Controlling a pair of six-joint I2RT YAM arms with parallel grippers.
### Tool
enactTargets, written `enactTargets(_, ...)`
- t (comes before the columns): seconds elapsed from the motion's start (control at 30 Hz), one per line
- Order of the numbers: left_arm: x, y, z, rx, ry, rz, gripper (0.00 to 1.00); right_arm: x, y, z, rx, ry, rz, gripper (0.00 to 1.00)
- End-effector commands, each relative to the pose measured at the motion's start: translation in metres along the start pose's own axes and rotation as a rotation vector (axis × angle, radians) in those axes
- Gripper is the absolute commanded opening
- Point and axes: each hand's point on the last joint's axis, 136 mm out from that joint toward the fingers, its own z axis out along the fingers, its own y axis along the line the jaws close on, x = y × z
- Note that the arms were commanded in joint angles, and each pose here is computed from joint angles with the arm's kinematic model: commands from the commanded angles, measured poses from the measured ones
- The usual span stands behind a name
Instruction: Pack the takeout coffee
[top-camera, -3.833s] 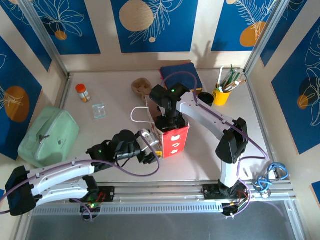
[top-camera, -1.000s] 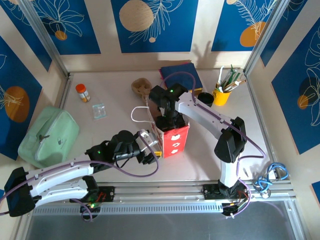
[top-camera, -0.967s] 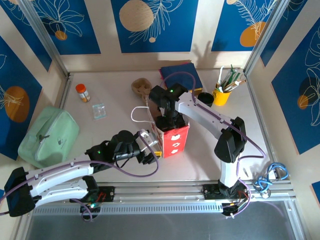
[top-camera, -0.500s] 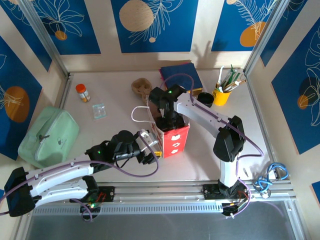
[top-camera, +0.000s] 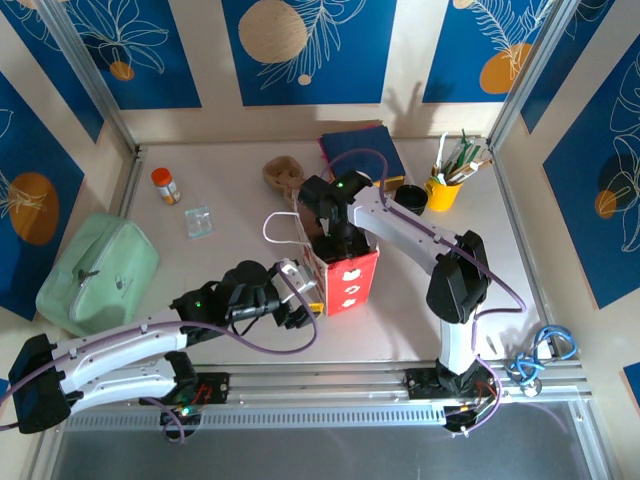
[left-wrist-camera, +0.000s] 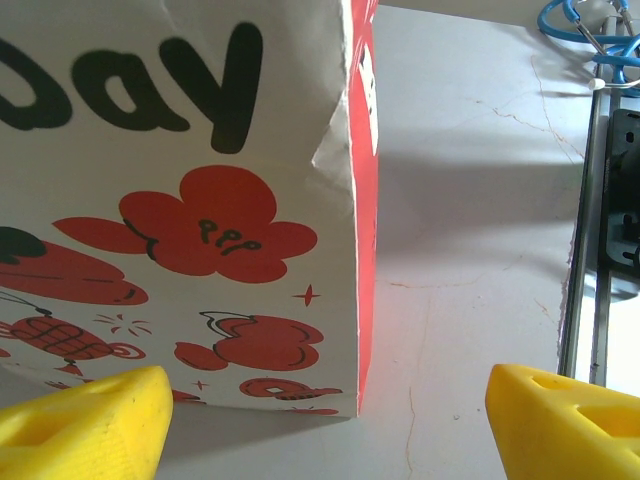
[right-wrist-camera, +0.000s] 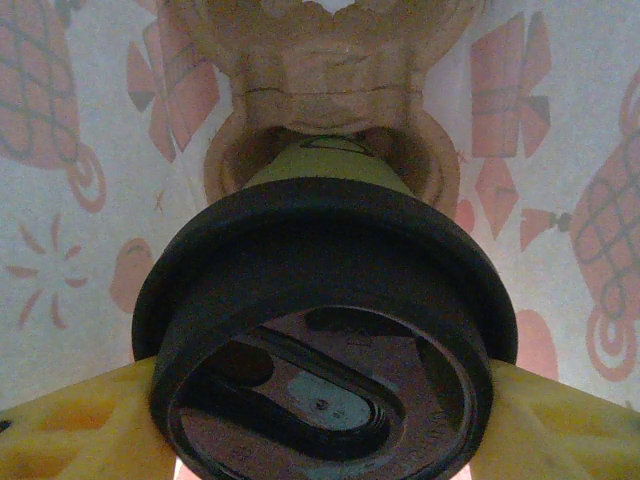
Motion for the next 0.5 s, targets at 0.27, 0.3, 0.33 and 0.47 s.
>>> enactTargets(0.27,-0.0053,-0.0005,-0.0003,-0.004,-0.019,0.000,0.82,0.0009,0.0007,0.0053,-0.024,0.029,0.014,0.61)
enactTargets(0.3,-0.0051,-0.0005,-0.0004,-0.004,-0.019,0.000,0.82,0.0003,0.0005,0.0057,-0.025,0.029,0.015,0.61)
enactTargets(0.33,-0.0044,-0.0005,-0.0002,-0.004,-0.016,-0.002,0.82,0.0001,0.0008,0.0064,-0.028,0.032,0.016,0.61)
enactTargets(0.47,-0.0041,-0.0006,-0.0010,-0.004,-0.017,-0.004,0.82,-0.0021,0.0012,0.0106,-0.031,0.044,0.015,0.61)
